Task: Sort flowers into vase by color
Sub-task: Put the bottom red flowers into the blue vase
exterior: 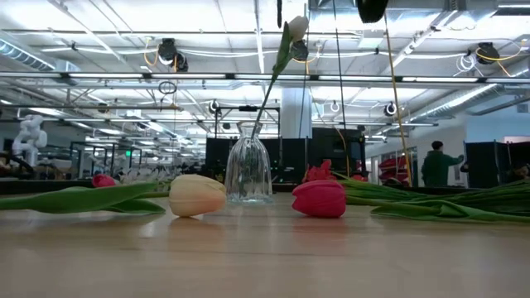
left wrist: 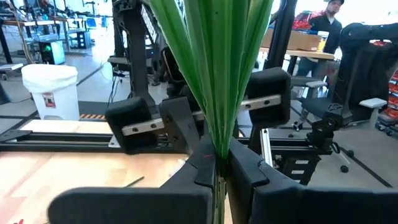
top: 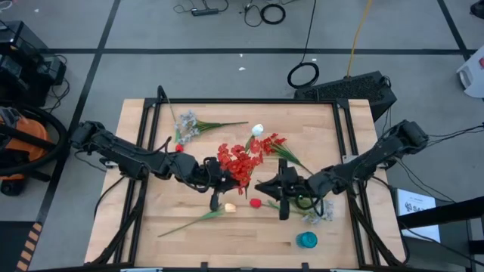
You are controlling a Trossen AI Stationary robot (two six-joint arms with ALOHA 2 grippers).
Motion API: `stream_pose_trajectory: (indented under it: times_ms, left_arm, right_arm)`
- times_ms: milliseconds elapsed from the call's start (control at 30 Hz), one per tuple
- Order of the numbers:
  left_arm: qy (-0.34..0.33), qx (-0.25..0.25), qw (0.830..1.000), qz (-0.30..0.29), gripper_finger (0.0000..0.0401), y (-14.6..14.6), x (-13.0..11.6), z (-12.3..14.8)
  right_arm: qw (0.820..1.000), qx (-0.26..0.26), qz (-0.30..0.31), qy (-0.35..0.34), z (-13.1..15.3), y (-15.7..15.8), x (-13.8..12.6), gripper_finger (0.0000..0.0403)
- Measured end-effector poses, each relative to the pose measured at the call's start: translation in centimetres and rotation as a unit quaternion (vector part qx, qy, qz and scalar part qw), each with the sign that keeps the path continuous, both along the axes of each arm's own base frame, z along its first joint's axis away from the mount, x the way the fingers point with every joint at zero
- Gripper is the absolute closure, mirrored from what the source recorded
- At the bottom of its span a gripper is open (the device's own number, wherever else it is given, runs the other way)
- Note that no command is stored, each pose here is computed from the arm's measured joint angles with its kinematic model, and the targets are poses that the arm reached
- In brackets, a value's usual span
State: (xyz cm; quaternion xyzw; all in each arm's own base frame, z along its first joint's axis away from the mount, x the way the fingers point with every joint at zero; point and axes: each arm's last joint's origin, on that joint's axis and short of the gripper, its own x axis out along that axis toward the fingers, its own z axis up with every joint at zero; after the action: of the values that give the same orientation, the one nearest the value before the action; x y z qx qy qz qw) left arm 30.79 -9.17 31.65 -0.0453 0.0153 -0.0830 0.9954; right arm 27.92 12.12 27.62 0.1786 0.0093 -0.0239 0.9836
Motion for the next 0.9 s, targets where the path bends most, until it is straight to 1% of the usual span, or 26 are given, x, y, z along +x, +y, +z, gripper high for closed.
stream_pose_trajectory:
  times_ms: [100,267,433,600,767,900]
  left_arm:
    - [0.003,0.001,1.000,-0.001,0.0380,-0.1,0.0,-0.1]
    - [0.018,0.005,1.000,-0.001,0.0379,-0.1,0.0,-0.4]
    - [0.019,0.005,1.000,-0.001,0.0378,0.0,0.0,-0.4]
    - [0.019,0.005,1.000,0.000,0.0378,0.0,0.0,-0.4]
    - [0.019,0.005,1.000,0.001,0.0378,0.0,0.0,-0.4]
    - [0.021,0.006,1.000,0.002,0.0377,0.0,0.1,-0.5]
  right_arm:
    - [1.000,0.002,-0.009,0.000,-0.6,-0.2,0.6,0.0395]
    - [1.000,0.008,-0.009,-0.014,-0.7,-0.3,1.0,0.0361]
    - [1.000,-0.013,-0.009,-0.013,-0.7,-0.3,1.1,0.0320]
    - [0.999,-0.025,-0.013,-0.018,-0.6,-0.6,1.2,0.0290]
    - [0.999,-0.024,-0.019,-0.023,-0.5,-1.1,1.4,0.0276]
    - [0.999,-0.026,0.021,-0.028,-0.4,-1.1,1.5,0.0276]
